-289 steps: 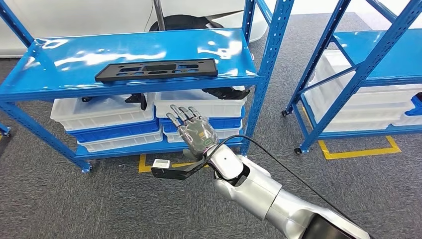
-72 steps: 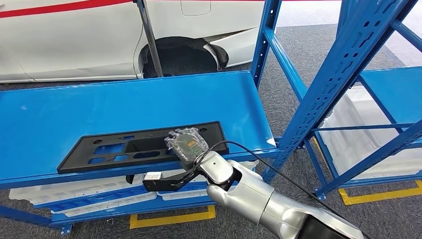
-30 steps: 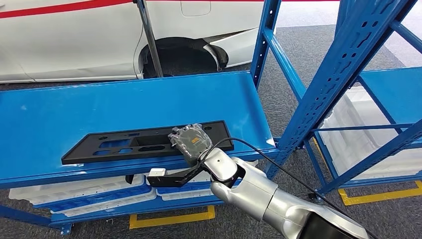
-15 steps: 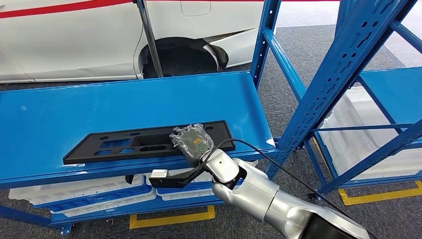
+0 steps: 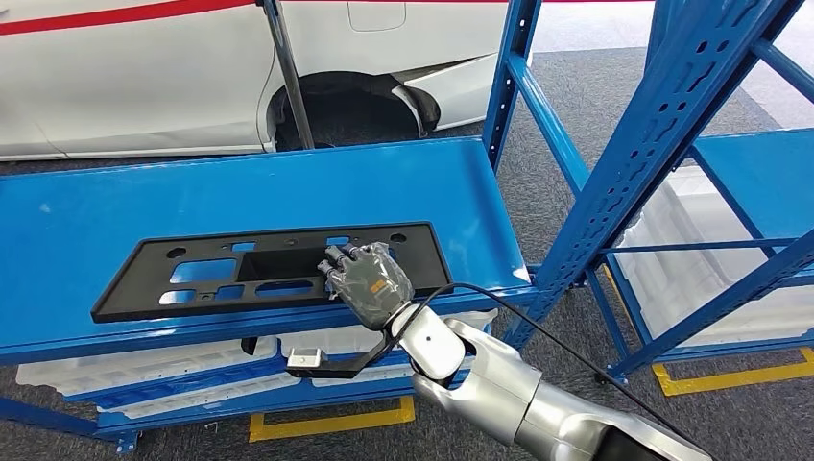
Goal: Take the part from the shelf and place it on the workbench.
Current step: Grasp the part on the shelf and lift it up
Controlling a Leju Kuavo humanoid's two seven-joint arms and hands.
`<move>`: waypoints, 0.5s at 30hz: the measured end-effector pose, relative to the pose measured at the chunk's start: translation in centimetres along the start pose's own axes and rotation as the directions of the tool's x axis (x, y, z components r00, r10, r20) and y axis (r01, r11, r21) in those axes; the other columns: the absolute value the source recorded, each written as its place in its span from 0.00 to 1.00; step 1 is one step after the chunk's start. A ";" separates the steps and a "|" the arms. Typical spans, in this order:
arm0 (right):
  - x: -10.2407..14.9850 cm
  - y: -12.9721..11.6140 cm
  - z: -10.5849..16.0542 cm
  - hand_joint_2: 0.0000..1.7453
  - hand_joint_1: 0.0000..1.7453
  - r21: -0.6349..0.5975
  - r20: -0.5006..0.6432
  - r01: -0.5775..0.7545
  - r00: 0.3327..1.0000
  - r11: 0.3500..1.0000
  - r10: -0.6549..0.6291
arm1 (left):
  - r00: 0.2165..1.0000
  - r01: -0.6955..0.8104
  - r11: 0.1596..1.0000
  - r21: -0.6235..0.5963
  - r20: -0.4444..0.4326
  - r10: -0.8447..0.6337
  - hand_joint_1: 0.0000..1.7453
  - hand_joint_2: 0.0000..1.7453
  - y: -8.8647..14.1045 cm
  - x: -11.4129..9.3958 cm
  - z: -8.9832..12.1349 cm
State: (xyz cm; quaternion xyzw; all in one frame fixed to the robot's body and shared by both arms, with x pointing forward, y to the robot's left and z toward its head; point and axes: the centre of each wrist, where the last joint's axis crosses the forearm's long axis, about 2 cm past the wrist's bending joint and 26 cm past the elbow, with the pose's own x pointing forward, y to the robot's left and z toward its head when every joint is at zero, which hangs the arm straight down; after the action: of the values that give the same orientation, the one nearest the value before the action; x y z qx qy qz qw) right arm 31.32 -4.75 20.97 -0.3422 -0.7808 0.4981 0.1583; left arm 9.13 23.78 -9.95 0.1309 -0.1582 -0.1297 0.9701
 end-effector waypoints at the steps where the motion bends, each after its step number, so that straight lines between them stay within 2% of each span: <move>1: 0.1 0.0 0.1 1.00 1.00 -0.004 0.003 -0.003 1.000 1.000 0.003 | 1.000 0.000 1.000 0.000 0.000 0.000 0.00 1.00 0.0 0.0 0.0; 15: 0.3 -0.1 0.3 1.00 1.00 -0.012 0.018 -0.012 1.000 1.000 0.012 | 1.000 -0.010 1.000 -0.014 -0.005 0.010 0.00 1.00 0.1 -0.1 0.0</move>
State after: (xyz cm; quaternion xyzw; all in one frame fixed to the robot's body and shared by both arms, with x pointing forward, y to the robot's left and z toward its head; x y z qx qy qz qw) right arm 30.89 -4.83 20.89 -0.3434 -0.7831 0.4974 0.1463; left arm 9.06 23.89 -9.99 0.1238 -0.1554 -0.1254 0.9720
